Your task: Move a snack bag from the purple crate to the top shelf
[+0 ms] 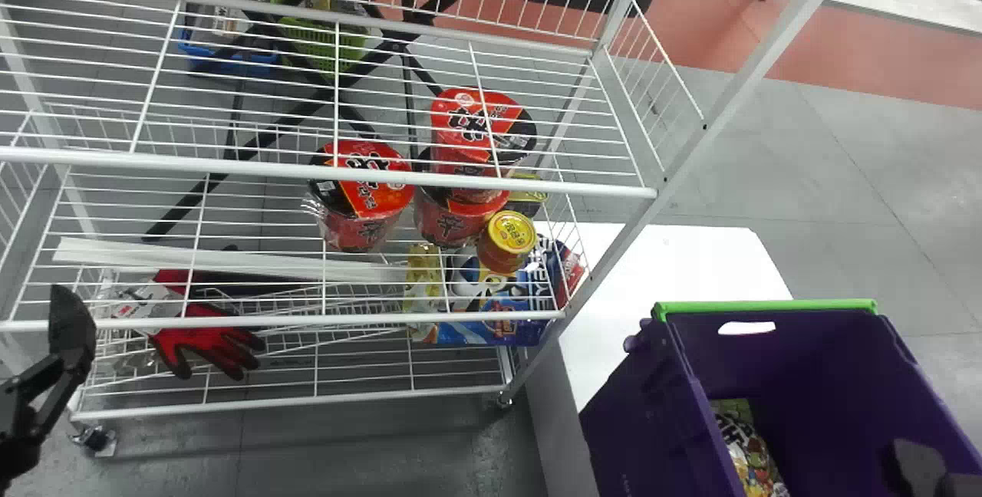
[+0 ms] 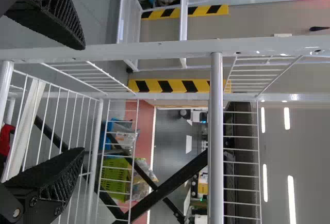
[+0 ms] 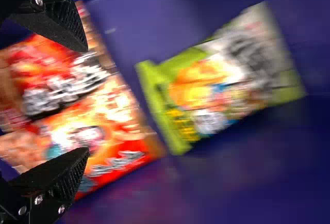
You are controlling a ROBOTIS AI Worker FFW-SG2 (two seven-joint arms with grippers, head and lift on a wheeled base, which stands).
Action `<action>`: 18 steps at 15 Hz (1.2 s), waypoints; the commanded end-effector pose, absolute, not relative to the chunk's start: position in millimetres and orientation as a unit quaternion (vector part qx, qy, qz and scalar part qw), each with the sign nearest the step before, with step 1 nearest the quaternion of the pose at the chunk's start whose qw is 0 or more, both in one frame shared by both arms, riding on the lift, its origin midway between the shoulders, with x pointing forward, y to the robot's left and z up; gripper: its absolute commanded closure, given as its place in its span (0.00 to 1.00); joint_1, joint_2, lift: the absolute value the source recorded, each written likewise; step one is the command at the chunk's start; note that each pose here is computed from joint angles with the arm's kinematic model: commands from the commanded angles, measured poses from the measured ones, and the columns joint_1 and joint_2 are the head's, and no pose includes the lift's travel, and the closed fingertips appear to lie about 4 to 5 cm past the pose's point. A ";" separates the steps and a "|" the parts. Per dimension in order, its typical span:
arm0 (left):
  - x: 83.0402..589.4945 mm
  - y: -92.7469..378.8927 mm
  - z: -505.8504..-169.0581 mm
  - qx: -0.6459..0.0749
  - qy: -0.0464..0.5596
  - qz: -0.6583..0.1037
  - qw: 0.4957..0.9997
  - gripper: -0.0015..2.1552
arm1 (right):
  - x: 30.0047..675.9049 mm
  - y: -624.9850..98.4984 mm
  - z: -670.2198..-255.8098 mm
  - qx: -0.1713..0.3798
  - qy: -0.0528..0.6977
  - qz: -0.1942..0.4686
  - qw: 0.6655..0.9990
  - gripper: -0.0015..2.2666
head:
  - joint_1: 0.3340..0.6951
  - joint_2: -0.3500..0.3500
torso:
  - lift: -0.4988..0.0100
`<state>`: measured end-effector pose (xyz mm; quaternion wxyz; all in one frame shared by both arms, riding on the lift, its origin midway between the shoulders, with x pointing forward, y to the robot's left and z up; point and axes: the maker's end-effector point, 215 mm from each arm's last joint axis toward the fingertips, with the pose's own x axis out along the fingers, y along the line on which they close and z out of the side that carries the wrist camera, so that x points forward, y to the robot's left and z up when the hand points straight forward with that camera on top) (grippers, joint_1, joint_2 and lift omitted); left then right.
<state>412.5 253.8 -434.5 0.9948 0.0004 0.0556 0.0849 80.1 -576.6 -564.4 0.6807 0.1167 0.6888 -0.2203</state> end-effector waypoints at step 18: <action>417.2 263.2 -437.8 -0.002 0.055 0.091 0.994 0.06 | -24.8 -547.2 -667.4 0.041 0.790 -0.155 0.592 0.06 | 1.00 0.00 | 0.10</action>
